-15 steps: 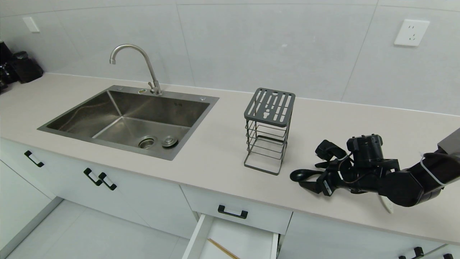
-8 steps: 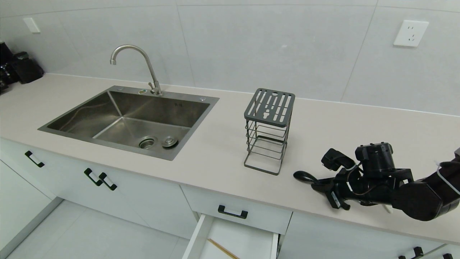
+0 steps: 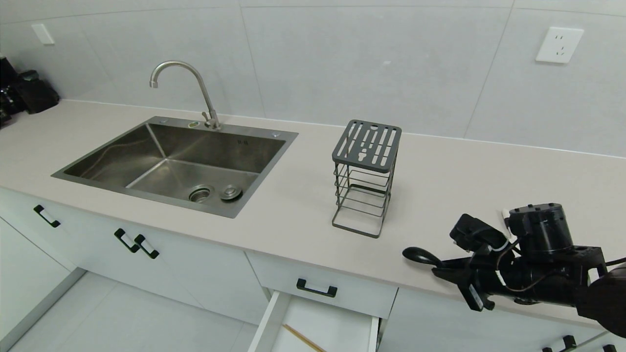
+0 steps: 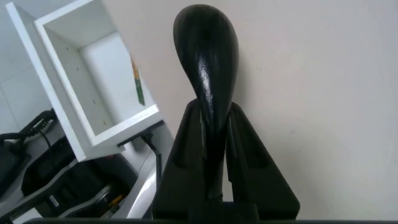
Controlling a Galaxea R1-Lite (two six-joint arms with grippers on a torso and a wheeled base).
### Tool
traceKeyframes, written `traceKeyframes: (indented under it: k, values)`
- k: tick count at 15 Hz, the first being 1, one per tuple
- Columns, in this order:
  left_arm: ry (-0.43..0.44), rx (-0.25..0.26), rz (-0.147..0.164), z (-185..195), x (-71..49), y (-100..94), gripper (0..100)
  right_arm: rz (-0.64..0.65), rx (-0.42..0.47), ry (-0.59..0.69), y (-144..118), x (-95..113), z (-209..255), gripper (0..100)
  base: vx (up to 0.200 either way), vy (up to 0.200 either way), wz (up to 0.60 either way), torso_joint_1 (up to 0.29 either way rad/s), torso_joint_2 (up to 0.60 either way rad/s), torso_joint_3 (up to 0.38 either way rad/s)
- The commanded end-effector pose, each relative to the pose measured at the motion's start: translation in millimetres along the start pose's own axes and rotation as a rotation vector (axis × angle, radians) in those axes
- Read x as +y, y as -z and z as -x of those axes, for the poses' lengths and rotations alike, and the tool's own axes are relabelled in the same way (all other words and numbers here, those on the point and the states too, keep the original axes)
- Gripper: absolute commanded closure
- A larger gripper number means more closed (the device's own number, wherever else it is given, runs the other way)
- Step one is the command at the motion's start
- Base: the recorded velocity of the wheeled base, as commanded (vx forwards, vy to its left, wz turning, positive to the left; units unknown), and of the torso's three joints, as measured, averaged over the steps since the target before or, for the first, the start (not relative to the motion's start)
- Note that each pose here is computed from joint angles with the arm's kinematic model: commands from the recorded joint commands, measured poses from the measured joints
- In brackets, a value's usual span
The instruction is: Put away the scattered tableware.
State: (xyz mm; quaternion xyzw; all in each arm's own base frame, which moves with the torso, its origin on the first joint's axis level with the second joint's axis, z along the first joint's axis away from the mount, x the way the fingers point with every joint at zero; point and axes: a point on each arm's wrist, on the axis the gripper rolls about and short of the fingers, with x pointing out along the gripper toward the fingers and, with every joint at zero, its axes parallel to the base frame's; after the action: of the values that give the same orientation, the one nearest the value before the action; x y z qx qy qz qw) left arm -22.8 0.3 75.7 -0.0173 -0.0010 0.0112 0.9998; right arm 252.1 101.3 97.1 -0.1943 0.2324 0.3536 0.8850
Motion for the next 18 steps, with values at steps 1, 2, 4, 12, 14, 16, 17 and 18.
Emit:
traceKeyframes:
  k: [1, 2, 4, 12, 14, 16, 17, 18]
  values:
    - [-0.001, 0.0, 0.001, 0, 0.0, 0.0, 0, 0.025, -0.037, -0.007, -7, 8, 12, 100, 0.0, 0.0, 0.0, 0.0, 0.0, 0.0]
    - [-0.001, 0.0, 0.001, 0, 0.0, 0.0, 0, 0.041, -0.046, -0.015, -10, 16, 15, 100, 0.0, 0.0, 0.0, 0.0, 0.0, 0.0]
    - [-0.001, 0.0, 0.001, 0, 0.0, 0.0, 0, 0.067, -0.048, -0.039, -12, 29, 17, 100, 0.0, 0.0, 0.0, 0.0, 0.0, 0.0]
    - [-0.001, 0.0, 0.001, 0, 0.0, 0.0, 0, 0.151, -0.056, -0.125, -20, 69, 18, 100, 0.0, 0.0, 0.0, 0.0, 0.0, 0.0]
    - [-0.001, 0.0, 0.001, 0, 0.0, 0.0, 0, 0.183, -0.055, -0.159, -22, 84, 16, 100, 0.0, 0.0, 0.0, 0.0, 0.0, 0.0]
    - [-0.001, -0.001, 0.001, 0, 0.0, -0.1, 0, 0.203, -0.044, -0.19, -22, 94, 11, 100, 0.0, 0.0, 0.0, 0.0, 0.0, 0.0]
    - [-0.001, 0.0, 0.001, 0, 0.0, 0.0, 0, 0.209, -0.04, -0.201, -22, 97, 9, 100, 0.0, 0.0, 0.0, 0.0, 0.0, 0.0]
    - [-0.001, 0.0, 0.001, 0, 0.0, 0.0, 0, 0.21, -0.039, -0.202, -23, 98, 7, 100, 0.0, 0.0, 0.0, 0.0, 0.0, 0.0]
